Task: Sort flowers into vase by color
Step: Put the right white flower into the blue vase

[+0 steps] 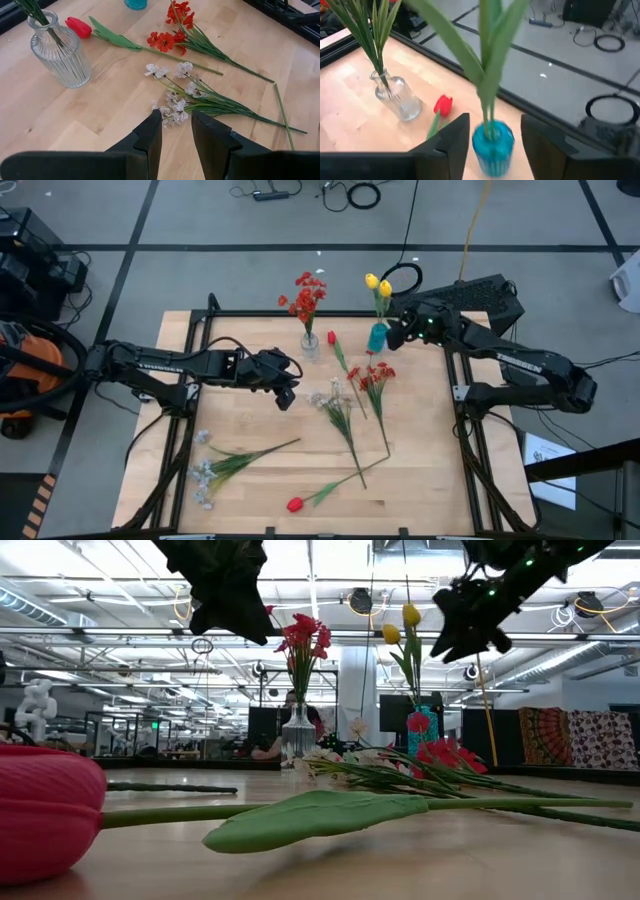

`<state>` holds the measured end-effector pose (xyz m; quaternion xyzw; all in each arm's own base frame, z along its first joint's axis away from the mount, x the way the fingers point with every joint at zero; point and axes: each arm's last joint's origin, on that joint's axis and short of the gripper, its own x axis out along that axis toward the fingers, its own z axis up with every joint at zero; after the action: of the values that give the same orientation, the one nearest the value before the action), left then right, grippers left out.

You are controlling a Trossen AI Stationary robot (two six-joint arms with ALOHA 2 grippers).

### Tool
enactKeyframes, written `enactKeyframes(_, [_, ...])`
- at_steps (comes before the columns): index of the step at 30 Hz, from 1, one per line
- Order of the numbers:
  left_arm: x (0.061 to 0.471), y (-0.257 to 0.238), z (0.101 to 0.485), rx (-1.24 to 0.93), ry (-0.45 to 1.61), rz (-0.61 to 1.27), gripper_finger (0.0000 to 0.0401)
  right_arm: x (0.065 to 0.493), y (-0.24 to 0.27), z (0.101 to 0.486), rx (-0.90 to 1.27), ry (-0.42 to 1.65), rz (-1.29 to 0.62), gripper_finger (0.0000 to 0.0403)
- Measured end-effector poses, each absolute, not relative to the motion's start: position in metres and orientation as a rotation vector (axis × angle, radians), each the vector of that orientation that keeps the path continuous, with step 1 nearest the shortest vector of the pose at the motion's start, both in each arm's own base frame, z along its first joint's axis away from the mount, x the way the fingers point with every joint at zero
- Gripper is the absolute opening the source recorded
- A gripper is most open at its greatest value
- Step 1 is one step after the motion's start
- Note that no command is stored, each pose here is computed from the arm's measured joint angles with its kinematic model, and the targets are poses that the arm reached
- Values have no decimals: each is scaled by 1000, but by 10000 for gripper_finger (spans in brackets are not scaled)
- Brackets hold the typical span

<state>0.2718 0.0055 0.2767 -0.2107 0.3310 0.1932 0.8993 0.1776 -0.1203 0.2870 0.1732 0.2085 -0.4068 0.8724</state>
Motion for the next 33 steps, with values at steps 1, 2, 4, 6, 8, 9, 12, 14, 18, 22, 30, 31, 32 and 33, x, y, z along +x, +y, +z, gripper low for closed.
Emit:
enactKeyframes(1, [272, 5, 277, -444, 684, 403, 112, 173, -117, 289, 381, 438, -856, 176])
enactKeyframes(2, [272, 5, 277, -456, 682, 408, 112, 168, -114, 290, 400, 441, -861, 179])
enactKeyframes(4, [272, 6, 277, -488, 676, 420, 112, 158, -108, 294, 438, 434, -872, 182])
enactKeyframes(6, [272, 5, 277, -533, 668, 438, 112, 149, -102, 297, 472, 427, -882, 182])
enactKeyframes(8, [272, 6, 277, -584, 657, 457, 112, 141, -97, 300, 495, 416, -888, 179])
enactKeyframes(9, [272, 5, 277, -612, 651, 467, 112, 138, -95, 301, 501, 409, -890, 177])
enactKeyframes(12, [272, 6, 277, -684, 634, 494, 112, 130, -90, 304, 504, 396, -889, 172])
enactKeyframes(14, [272, 5, 277, -713, 621, 501, 112, 128, -89, 306, 496, 393, -886, 171])
enactKeyframes(18, [272, 1, 278, -752, 584, 544, 112, 125, -87, 304, 499, 414, -889, 171])
enactKeyframes(22, [272, -6, 278, -781, 546, 590, 112, 125, -86, 300, 531, 470, -852, 171])
enactKeyframes(30, [271, -18, 278, -771, 536, 593, 112, 135, -79, 290, 689, 567, -690, 171])
enactKeyframes(31, [271, -19, 278, -748, 546, 582, 112, 137, -77, 289, 694, 572, -676, 171])
enactKeyframes(32, [271, -21, 278, -721, 560, 562, 112, 139, -75, 289, 693, 576, -661, 171])
enactKeyframes(33, [270, -22, 278, -698, 573, 543, 112, 141, -73, 289, 689, 581, -643, 169])
